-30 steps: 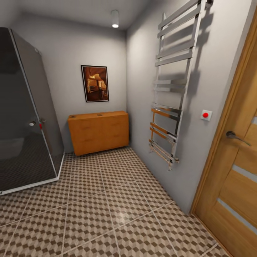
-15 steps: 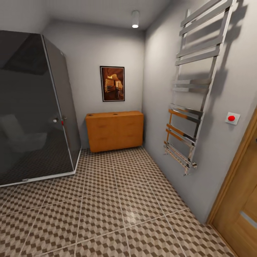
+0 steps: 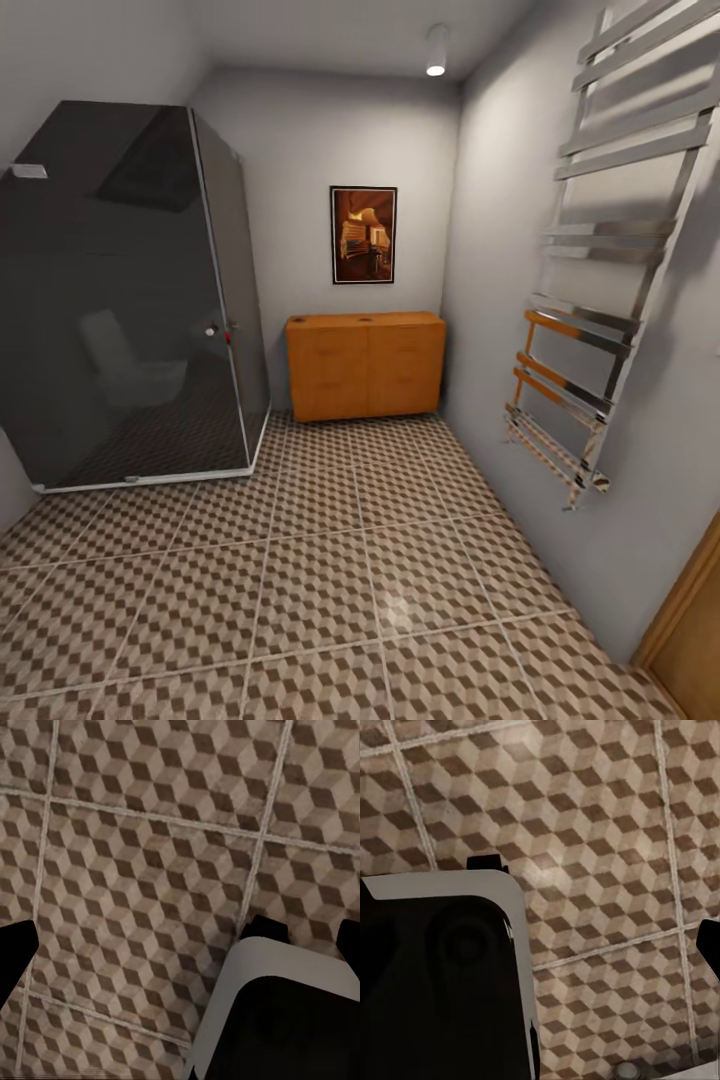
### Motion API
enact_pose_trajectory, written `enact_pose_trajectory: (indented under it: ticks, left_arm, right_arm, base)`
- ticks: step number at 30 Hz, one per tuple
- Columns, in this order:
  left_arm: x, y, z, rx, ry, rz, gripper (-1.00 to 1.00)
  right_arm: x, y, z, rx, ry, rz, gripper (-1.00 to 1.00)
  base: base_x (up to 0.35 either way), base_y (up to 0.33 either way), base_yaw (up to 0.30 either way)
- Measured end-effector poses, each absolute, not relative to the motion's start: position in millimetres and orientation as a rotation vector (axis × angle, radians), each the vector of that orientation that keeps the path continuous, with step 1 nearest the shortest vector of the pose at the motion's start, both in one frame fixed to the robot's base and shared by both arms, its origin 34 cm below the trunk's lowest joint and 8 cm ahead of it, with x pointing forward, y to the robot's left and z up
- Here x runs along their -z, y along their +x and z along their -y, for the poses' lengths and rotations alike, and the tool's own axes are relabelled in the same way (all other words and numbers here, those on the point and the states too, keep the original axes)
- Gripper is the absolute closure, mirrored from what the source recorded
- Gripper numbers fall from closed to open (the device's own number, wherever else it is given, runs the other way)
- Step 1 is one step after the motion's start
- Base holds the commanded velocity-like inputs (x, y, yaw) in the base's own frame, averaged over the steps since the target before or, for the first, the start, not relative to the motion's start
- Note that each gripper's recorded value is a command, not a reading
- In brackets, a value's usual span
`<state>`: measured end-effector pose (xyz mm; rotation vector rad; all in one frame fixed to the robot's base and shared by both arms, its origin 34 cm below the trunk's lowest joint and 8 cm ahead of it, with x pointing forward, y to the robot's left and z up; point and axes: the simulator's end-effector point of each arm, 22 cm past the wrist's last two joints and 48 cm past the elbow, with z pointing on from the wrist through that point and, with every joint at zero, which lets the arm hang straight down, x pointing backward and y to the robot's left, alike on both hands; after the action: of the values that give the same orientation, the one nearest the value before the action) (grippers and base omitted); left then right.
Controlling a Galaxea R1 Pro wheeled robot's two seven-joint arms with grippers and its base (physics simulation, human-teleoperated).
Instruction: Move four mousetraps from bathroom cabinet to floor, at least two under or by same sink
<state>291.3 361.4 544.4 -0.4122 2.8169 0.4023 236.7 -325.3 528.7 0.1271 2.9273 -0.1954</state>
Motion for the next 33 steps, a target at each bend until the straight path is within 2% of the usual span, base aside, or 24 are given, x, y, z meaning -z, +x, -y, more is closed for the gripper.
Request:
enact_pose_trajectory:
  ticks: [18,24,33]
  left_arm:
    - [-541,291,-337,-0.358,-0.398,-2.830,-1.00]
    - [-541,290,-334,-0.353,-0.390,-2.839,-1.00]
    - [-540,288,-334,-0.354,-0.386,-2.847,-1.00]
  right_arm:
    - [-529,237,325,0.192,0.127,-2.928,-1.00]
    - [-529,236,325,0.192,0.127,-2.928,-1.00]
    - [-529,236,325,0.192,0.128,-2.927,-1.00]
  base:
    - [0.012,0.000,0.285]
    - [0.218,0.000,0.174]
    - [0.299,0.000,0.041]
